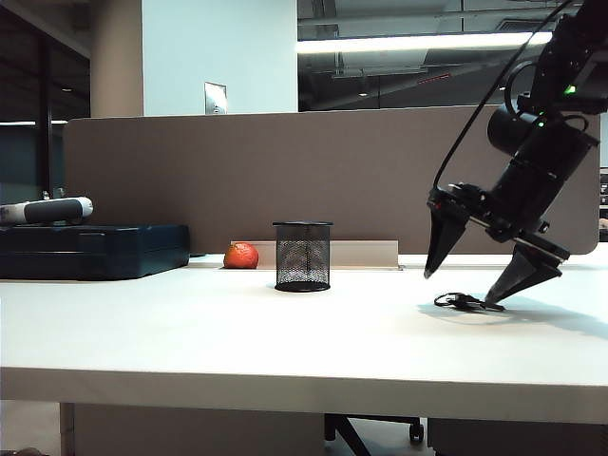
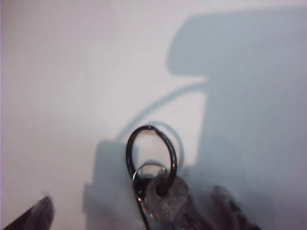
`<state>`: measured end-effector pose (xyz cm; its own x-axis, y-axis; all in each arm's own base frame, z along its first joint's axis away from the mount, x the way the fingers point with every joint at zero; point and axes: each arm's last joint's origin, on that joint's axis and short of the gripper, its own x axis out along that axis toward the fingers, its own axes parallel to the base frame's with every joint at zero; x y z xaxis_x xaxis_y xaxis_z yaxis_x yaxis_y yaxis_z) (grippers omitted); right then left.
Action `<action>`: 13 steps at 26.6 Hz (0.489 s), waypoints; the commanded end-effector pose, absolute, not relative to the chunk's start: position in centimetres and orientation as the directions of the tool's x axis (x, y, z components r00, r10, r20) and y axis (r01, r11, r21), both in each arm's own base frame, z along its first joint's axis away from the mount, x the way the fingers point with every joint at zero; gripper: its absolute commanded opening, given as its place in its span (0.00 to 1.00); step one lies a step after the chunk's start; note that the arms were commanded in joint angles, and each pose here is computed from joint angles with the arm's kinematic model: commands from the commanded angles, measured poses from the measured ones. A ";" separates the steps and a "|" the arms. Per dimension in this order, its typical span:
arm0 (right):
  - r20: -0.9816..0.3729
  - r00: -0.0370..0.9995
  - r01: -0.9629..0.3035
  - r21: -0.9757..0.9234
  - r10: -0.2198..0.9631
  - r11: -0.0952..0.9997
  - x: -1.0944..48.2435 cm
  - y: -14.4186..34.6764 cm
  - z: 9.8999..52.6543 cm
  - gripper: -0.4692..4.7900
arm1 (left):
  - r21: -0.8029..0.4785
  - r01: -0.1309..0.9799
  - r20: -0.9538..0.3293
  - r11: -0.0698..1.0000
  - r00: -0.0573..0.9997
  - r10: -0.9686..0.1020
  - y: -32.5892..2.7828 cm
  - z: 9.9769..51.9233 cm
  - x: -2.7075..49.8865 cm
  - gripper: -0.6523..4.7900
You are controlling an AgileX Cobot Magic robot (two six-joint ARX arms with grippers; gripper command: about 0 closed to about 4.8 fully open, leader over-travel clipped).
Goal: Pick up a bunch of keys from the table, then put them into the black basket.
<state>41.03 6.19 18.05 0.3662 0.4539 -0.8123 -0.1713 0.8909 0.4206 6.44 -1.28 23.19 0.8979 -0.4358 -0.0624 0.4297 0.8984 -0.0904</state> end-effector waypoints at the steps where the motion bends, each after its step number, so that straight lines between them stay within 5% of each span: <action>1: -0.807 0.391 -0.176 0.407 0.443 0.896 41.4 6.3 17.9 1.00 | -0.086 0.434 -0.053 0.897 0.897 -0.440 -1.3 23.4 6.4 0.11; 8: -0.816 0.403 -0.165 0.381 0.414 0.910 41.7 6.2 17.4 0.88 | -0.085 0.434 -0.053 0.897 0.897 -0.439 -1.3 23.4 6.4 0.11; 13: -0.830 0.379 -0.158 0.378 0.409 0.912 41.7 6.5 16.5 0.64 | -0.085 0.432 -0.052 0.898 0.898 -0.437 -1.3 23.4 6.4 0.11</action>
